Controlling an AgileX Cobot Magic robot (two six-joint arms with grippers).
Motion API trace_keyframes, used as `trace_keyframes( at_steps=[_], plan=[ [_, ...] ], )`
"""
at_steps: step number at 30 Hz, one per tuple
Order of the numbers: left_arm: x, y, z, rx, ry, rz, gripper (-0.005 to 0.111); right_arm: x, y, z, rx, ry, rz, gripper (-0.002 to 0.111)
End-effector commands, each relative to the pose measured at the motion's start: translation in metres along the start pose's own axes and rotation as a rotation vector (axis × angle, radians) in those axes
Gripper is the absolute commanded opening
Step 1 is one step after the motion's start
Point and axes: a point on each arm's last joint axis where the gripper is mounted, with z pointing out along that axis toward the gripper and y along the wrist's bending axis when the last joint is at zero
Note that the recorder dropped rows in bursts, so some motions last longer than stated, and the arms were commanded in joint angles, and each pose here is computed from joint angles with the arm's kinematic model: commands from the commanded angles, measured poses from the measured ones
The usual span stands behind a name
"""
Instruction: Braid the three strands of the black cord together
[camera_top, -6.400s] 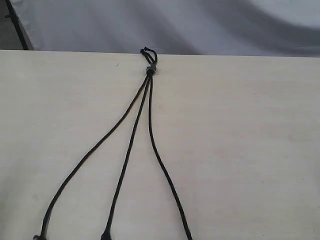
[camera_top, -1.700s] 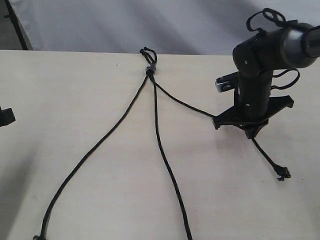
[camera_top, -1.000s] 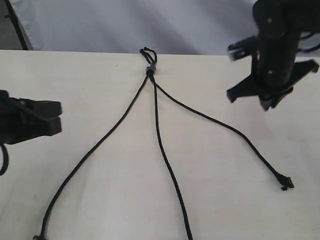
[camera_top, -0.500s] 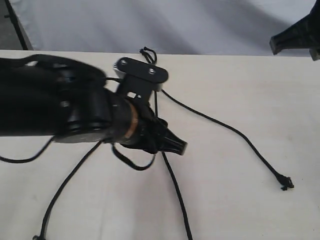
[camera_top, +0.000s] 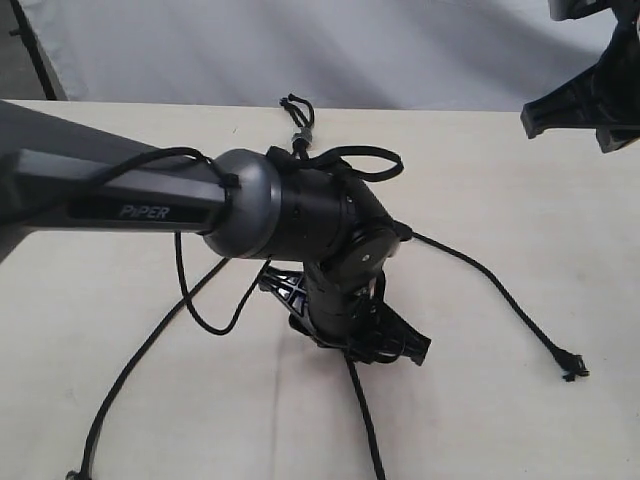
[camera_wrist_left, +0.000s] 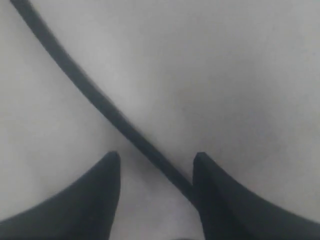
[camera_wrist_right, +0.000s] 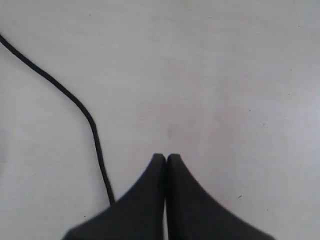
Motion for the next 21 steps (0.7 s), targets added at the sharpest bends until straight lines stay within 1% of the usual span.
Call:
trace_keyframes(
  at_steps=[1, 5, 6, 8, 11, 13, 15, 17, 18, 20, 21],
  plan=[
    [0.000, -0.004, 0.009, 0.000, 0.028, -0.010, 0.045, 0.000, -0.001, 0.001, -0.003, -0.003, 0.013, 0.000],
    [0.001, -0.005, 0.017, 0.001, 0.043, -0.009, 0.044, 0.000, -0.001, 0.001, -0.004, -0.005, 0.013, 0.000],
    [0.002, -0.005, 0.018, 0.002, 0.046, -0.003, 0.042, 0.000, -0.001, 0.001, -0.004, -0.005, 0.013, 0.000],
    [0.003, -0.006, 0.019, 0.012, 0.058, 0.022, 0.031, 0.000, -0.001, 0.001, -0.004, -0.005, 0.013, 0.000],
    [0.005, -0.005, 0.019, 0.008, 0.088, 0.084, 0.002, 0.000, -0.001, 0.001, -0.004, -0.005, 0.013, 0.000],
    [0.006, -0.004, 0.014, -0.002, 0.103, 0.137, 0.000, 0.000, -0.001, 0.001, -0.004, -0.005, 0.013, 0.000],
    [0.004, 0.003, 0.002, -0.024, 0.094, 0.187, 0.000, 0.000, -0.001, 0.001, -0.004, -0.005, 0.013, 0.000],
    [-0.002, 0.015, -0.018, -0.061, 0.074, 0.203, 0.000, 0.000, -0.001, 0.001, -0.003, -0.003, 0.013, 0.000],
    [-0.005, 0.026, -0.031, -0.096, 0.064, 0.203, 0.000, 0.000, -0.001, 0.001, -0.003, -0.001, 0.013, 0.000],
    [-0.011, 0.050, -0.056, -0.186, 0.045, 0.175, 0.000, 0.000, -0.001, 0.001, -0.003, -0.001, 0.013, 0.000],
    [-0.014, 0.068, -0.072, -0.232, 0.019, 0.121, 0.000, 0.000, -0.001, 0.001, -0.003, -0.001, 0.013, 0.000]
  ],
)
